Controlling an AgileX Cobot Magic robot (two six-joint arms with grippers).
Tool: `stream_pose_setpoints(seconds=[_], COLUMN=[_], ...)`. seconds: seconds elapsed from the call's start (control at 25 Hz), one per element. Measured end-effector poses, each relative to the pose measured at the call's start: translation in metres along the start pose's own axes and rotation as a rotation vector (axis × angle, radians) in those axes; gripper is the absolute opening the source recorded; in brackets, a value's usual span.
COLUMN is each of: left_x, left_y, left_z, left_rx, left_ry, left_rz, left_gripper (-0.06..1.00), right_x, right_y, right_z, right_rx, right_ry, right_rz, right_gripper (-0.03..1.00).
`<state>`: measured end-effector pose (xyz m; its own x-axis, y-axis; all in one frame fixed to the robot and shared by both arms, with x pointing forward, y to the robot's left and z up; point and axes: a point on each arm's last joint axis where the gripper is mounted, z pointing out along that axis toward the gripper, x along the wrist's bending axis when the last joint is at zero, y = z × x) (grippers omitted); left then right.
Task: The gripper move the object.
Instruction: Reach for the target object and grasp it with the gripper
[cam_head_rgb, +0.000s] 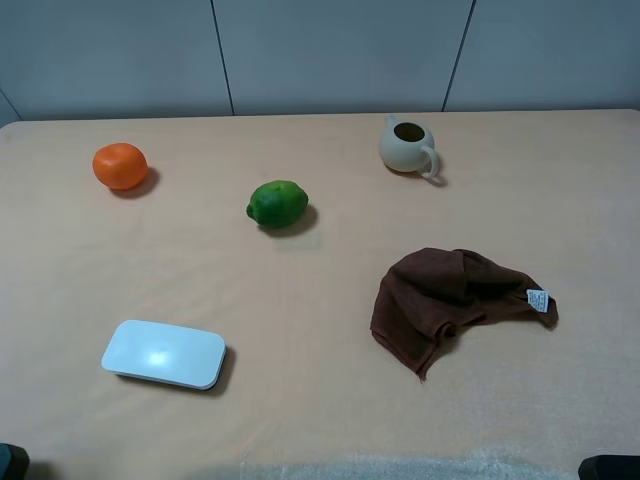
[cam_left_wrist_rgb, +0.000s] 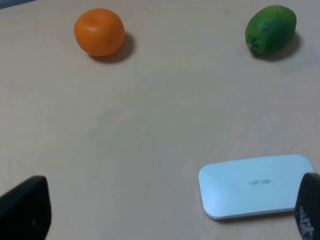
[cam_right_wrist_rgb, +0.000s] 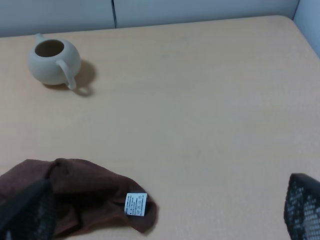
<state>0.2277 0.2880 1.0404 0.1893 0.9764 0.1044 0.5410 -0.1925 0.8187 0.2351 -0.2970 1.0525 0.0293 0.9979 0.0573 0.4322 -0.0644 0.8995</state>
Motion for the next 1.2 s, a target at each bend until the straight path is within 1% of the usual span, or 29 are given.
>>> stream_pose_setpoints(seconds=[0.24,0.32,0.44,0.56,0.8,1.0,1.2], left_x=[0.0,0.0,0.0,0.0,0.0,0.0,0.0], left_y=[0.0,0.0,0.0,0.0,0.0,0.0,0.0], left_z=[0.0,0.0,0.0,0.0,0.0,0.0,0.0], left_rx=[0.0,0.0,0.0,0.0,0.0,0.0,0.0], left_ry=[0.0,0.0,0.0,0.0,0.0,0.0,0.0], left_rz=[0.0,0.0,0.0,0.0,0.0,0.0,0.0], left_gripper=[0.99,0.99,0.99,0.99,0.99,0.99,0.99], right_x=[0.001,0.003,0.006,0.009,0.015,0.019,0.025], right_y=[0.001,0.006,0.017,0.03,0.047,0.049,0.051], right_z=[0.001,0.003,0.011,0.02,0.037,0.045,0.06], right_rx=[0.011,0.049,0.142,0.212,0.281,0.329,0.405], right_ry=[0.009,0.029,0.049,0.076,0.135,0.199,0.254], right_rz=[0.002,-0.003,-0.022,-0.055,-0.072,-0.113,-0.158], right_gripper=[0.69,0.69,0.69,0.69,0.69,0.69,0.69])
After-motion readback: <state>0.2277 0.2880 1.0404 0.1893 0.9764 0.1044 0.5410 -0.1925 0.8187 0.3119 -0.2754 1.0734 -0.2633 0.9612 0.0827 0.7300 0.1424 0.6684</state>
